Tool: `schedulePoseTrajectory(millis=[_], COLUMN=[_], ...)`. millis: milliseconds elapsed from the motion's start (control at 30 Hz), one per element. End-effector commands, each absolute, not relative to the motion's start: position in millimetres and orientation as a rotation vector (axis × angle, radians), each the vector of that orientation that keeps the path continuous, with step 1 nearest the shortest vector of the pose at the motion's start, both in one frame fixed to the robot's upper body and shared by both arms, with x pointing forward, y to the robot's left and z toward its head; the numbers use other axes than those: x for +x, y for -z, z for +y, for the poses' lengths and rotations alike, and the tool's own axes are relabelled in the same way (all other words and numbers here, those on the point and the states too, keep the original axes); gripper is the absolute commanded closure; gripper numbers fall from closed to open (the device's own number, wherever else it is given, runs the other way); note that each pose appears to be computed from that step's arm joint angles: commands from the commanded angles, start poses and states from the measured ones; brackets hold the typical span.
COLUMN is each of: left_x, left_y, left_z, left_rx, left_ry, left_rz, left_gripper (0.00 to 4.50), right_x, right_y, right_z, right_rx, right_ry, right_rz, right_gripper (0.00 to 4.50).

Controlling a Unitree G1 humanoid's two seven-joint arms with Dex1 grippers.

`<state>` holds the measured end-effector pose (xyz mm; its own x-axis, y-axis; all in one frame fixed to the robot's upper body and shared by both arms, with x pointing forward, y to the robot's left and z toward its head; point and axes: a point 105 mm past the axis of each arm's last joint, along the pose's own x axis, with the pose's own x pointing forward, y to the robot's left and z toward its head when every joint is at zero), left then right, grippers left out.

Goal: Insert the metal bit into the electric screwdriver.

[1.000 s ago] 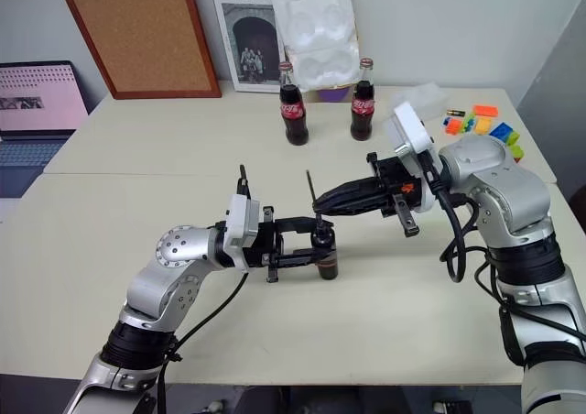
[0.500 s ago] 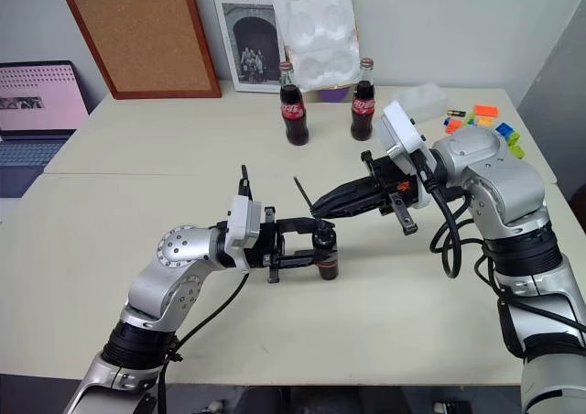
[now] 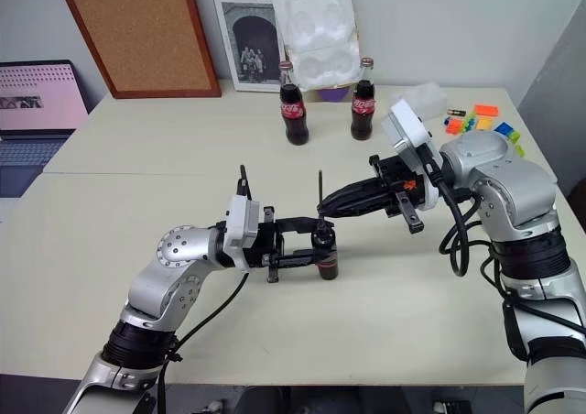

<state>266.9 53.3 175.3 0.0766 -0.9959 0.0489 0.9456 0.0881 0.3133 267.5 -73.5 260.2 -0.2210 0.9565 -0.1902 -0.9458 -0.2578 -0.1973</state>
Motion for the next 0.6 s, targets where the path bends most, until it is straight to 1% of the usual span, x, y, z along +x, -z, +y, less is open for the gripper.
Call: schedulePoseTrajectory(millis=[33, 267, 533, 600], left_x=[266, 266, 266, 266], left_y=[-172, -173, -172, -172], left_z=[56, 54, 54, 54], left_rx=[0.235, 0.241, 0.238, 0.238], left_ry=[1.485, 1.494, 1.486, 1.486], left_rz=[-0.255, -0.259, -0.259, -0.259], left_gripper=[2.87, 2.87, 2.87, 2.87], right_x=[259, 263, 268, 264], right_y=[-268, -265, -254, -252], right_z=[-76, -70, -69, -71], right_rx=[-0.343, -0.392, -0.49, -0.506], right_ry=[-1.813, -1.804, -1.73, -1.755], right_rz=[-0.08, -0.063, 0.013, 0.048], right_gripper=[4.5, 4.5, 4.5, 4.5])
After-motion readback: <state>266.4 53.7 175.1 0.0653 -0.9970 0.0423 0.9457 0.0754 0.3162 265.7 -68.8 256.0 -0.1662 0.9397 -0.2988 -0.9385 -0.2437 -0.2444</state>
